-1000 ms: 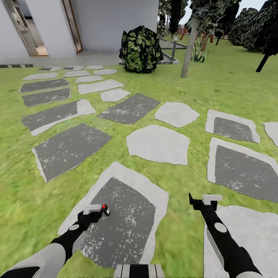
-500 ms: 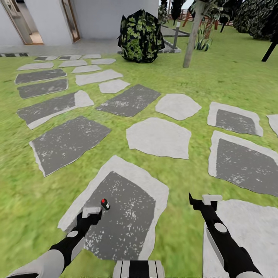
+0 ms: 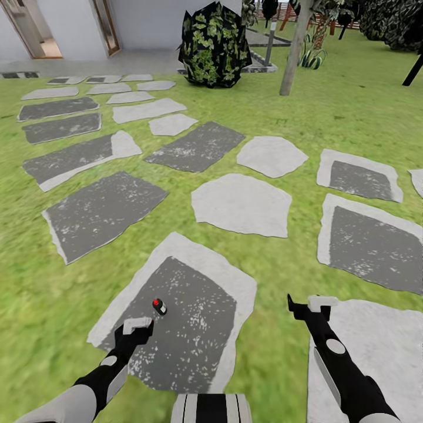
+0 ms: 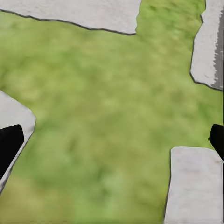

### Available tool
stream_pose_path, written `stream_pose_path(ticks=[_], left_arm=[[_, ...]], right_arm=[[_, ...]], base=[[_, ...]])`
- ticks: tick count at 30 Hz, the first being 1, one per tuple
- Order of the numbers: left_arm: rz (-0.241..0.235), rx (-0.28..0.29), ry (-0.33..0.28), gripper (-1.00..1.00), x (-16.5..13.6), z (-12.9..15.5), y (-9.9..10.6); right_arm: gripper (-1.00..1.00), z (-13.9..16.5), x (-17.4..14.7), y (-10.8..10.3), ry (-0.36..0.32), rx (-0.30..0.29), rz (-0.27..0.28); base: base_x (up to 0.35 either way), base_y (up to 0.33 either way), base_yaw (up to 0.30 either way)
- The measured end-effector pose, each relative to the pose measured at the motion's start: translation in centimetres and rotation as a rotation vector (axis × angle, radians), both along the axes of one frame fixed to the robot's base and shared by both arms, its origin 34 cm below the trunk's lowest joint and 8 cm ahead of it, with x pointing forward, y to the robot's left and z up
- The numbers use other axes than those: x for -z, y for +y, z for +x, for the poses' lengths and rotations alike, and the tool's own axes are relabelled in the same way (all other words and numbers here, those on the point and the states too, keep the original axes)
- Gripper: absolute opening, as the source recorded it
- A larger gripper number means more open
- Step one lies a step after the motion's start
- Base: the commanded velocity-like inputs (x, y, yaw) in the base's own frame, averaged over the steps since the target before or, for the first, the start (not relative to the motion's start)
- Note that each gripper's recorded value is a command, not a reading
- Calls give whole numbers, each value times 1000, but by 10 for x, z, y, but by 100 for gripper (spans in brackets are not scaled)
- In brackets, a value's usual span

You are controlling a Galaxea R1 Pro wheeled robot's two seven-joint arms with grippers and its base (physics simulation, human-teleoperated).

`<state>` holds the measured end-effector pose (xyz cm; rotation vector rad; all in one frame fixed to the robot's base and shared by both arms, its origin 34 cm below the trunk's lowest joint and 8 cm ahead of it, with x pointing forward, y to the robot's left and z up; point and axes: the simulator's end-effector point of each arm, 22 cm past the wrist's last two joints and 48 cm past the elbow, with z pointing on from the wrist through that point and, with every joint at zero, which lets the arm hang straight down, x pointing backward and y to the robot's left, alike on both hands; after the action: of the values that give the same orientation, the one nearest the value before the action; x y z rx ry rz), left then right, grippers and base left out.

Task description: Pick up the pesticide atomizer in the garden and spray insectifuge to fully cover both potted plants in the garden.

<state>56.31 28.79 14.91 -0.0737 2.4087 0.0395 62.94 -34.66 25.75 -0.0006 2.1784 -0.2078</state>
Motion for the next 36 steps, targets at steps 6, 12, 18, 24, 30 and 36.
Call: stream_pose_path(ticks=[6,12,18,24,30,36], left_arm=[[1,-3,-3,100,-1,1,1],[1,-4,-7,100,-2,2,1],[1,-8,-10,100,-2,3,2],[1,-9,-13,100,-3,4,2],[2,-9,-14,100,-3,4,2],[1,-9,-15,100,-3,5,1]], right_arm=[[100,0,0,0,0,0,0],[100,0,0,0,0,0,0],[100,0,0,0,0,0,0],[100,0,0,0,0,0,0],[100,0,0,0,1,0,0],[100,0,0,0,0,0,0]], base=[[0,-266,207],[157,-241,8],[108,-52,85],[201,-64,91],[69,-34,6],[6,-3,1]])
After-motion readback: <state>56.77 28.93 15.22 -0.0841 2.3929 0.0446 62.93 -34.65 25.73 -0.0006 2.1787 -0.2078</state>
